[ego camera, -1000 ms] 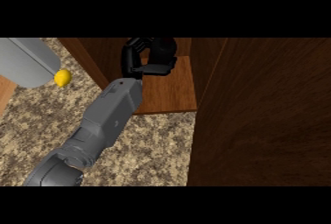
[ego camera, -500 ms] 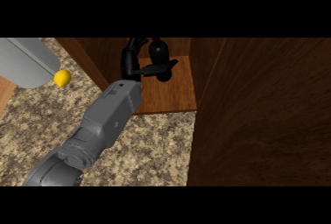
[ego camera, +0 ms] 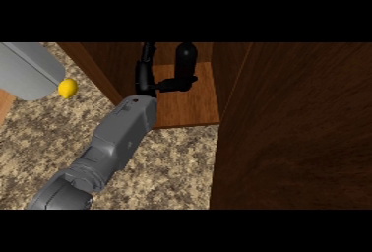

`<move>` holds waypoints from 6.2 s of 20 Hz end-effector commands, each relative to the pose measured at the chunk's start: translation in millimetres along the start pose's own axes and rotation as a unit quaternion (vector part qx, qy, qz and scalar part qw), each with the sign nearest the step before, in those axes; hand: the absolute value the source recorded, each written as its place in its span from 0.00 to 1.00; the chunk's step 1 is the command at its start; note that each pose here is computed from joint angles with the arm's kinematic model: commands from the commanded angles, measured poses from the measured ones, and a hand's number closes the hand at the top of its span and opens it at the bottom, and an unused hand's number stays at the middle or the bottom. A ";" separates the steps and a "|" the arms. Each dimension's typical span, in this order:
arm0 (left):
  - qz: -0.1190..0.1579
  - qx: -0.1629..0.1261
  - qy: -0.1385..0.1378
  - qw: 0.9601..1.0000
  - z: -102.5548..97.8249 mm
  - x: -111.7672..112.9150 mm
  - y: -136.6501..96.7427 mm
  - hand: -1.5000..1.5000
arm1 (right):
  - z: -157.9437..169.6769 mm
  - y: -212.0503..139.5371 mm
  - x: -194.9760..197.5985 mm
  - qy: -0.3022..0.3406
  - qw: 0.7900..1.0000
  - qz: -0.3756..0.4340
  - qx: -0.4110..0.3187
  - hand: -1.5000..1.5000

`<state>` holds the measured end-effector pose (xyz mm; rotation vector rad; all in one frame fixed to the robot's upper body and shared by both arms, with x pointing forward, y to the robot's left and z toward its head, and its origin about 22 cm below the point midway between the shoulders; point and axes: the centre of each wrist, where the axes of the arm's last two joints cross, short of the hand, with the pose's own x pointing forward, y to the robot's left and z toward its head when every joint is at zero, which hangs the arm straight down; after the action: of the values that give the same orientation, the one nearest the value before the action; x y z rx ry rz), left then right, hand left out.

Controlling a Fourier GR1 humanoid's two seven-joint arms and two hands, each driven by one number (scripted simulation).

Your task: Pick up the wine, place it into the cabinet and close the cabinet

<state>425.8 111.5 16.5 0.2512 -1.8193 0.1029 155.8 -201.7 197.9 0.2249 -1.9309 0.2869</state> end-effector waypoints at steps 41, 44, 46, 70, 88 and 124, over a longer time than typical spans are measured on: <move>0.136 -0.057 0.003 0.989 24.8 -28.2 12.5 0.00 | 11.7 6.0 20.1 0.001 1.000 -0.022 0.004 0.00; 0.139 -0.045 -0.007 0.989 37.2 -39.8 18.1 0.00 | 0.9 12.4 13.4 0.006 1.000 -0.022 0.012 0.00; 0.136 -0.055 -0.003 0.989 43.3 -40.7 15.8 0.00 | -0.1 -1.1 6.5 0.000 1.000 -0.024 0.004 0.00; 0.180 -0.073 -0.018 0.981 206.2 42.4 -1.1 0.00 | 23.6 -1.0 21.3 0.006 1.000 -0.006 -0.017 0.00; 0.195 -0.121 -0.035 0.973 258.4 91.6 84.4 0.00 | 19.1 4.9 7.0 0.051 0.997 -0.016 0.055 1.00; 0.171 -0.098 -0.060 0.978 202.4 115.4 268.6 0.00 | 40.6 117.3 21.4 0.081 0.956 -0.115 0.256 1.00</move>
<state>147.6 314.9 81.6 -0.1910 -1.9599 0.1634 107.2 -130.2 179.5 0.5840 -1.5808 0.5412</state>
